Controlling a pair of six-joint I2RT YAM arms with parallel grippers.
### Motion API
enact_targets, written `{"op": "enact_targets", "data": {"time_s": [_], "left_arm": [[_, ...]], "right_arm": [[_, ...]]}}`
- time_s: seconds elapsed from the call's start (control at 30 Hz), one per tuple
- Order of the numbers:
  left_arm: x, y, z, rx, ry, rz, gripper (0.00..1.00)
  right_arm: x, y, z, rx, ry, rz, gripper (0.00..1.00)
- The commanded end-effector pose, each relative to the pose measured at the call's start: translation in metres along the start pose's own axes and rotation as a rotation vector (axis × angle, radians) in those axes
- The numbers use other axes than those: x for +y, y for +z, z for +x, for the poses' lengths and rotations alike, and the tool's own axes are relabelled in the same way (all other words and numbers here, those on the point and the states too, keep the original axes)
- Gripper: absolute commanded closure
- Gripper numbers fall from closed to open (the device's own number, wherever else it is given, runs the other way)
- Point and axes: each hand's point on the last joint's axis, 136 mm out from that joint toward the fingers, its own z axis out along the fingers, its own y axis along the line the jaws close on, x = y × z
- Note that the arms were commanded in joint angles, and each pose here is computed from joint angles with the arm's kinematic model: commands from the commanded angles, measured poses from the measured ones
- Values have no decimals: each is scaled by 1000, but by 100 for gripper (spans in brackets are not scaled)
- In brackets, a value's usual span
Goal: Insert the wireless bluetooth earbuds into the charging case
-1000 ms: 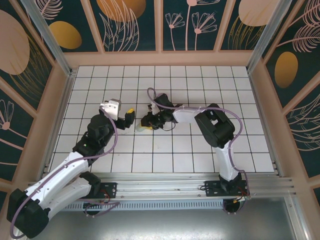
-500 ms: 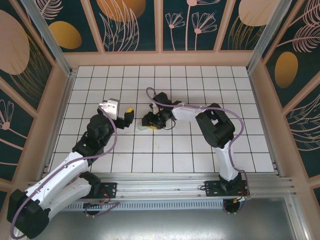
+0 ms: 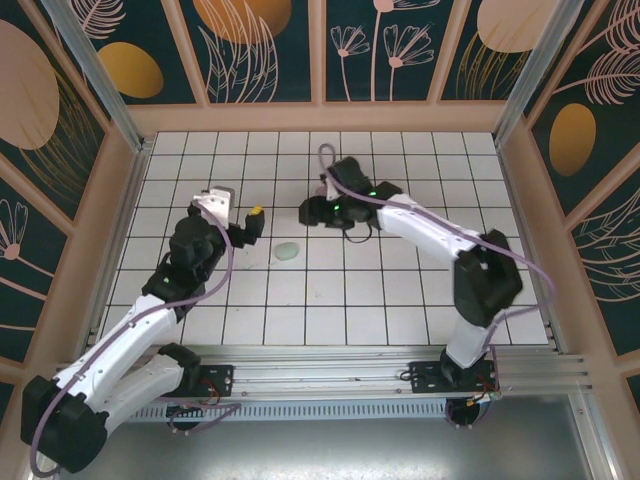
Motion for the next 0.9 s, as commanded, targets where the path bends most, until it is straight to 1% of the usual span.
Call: {"op": "enact_targets", "data": {"time_s": [0.0, 0.13, 0.23, 0.3, 0.37, 0.43, 0.5, 0.6, 0.67, 0.77, 0.87], "left_arm": [[2, 10, -22, -43, -70, 45, 1], [14, 20, -26, -105, -53, 21, 1], [34, 28, -28, -141, -109, -29, 2], [49, 31, -29, -179, -164, -68, 1], [55, 34, -25, -203, -140, -87, 2], [66, 38, -13, -199, -88, -148, 2], [88, 44, 9, -128, -81, -264, 2], [110, 41, 33, -89, -60, -376, 1], [119, 38, 48, -79, -62, -409, 1], [125, 43, 69, -35, -52, -424, 1], [128, 44, 77, -52, -33, -431, 2]], "right_arm": [[-39, -55, -32, -183, -9, 114, 28], [-78, -108, -52, -363, 13, 167, 22], [-109, -139, -57, -495, -23, 256, 14], [-143, -154, -55, -571, -5, 332, 9], [-176, -168, -52, -644, 31, 393, 6], [-202, -179, -47, -710, 25, 443, 5], [-230, -193, -40, -789, 15, 548, 3], [-263, -204, -23, -863, 4, 669, 1], [-276, -203, -14, -885, -19, 695, 1], [-283, -189, -8, -887, -101, 648, 1], [-288, -181, -5, -917, -119, 605, 1]]}}
